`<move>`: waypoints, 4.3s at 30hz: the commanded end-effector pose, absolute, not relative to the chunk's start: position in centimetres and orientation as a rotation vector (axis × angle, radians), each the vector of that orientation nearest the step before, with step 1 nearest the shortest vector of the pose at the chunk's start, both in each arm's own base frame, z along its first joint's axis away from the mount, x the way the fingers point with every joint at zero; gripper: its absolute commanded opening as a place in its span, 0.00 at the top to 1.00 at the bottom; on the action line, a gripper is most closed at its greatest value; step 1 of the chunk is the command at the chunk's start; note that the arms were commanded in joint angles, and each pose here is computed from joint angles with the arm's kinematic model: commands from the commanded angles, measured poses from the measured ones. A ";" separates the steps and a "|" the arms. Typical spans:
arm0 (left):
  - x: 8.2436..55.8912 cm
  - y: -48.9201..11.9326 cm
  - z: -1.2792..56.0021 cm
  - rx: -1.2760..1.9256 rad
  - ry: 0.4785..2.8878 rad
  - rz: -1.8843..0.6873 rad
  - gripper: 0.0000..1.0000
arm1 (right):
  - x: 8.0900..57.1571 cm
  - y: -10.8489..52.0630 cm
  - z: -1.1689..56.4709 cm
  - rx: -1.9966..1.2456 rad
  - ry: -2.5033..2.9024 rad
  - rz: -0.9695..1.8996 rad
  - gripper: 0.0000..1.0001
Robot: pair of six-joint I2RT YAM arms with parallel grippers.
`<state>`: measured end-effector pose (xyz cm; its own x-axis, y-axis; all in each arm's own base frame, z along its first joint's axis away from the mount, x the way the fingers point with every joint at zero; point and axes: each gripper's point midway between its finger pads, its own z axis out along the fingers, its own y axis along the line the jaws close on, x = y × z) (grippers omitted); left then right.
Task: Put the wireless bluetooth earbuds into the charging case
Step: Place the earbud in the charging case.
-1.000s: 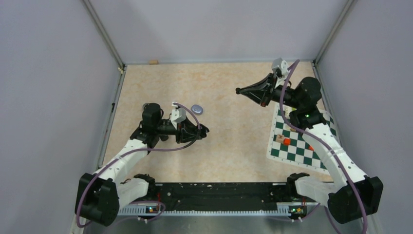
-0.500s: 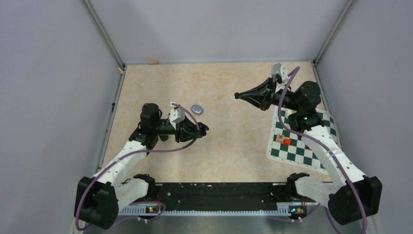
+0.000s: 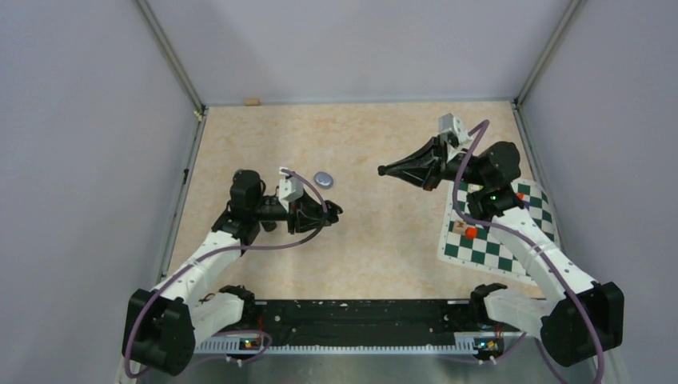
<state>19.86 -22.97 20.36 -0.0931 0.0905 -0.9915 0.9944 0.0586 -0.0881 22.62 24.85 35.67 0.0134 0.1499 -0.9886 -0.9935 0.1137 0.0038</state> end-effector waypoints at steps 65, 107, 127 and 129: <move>20.8 -22.4 21.4 1.172 1.331 -1.152 1.00 | 19.8 31.1 28.9 -1.235 1.176 1.425 1.00; 20.0 -23.5 20.0 1.186 1.370 -1.258 1.00 | 20.2 35.5 23.4 -1.305 1.333 1.365 1.00; 20.0 -23.5 20.1 1.189 1.364 -1.248 1.00 | 19.5 36.2 22.5 -1.357 1.328 1.374 1.00; 20.0 -23.5 20.1 1.189 1.364 -1.248 1.00 | 19.5 36.2 22.3 -1.363 1.331 1.376 0.99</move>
<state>19.85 -23.33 19.14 -0.1926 0.0886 -0.9773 0.9810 0.0397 -0.1898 19.80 35.19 20.73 -0.1904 -0.1684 -0.9672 -0.9717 -0.1077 0.2101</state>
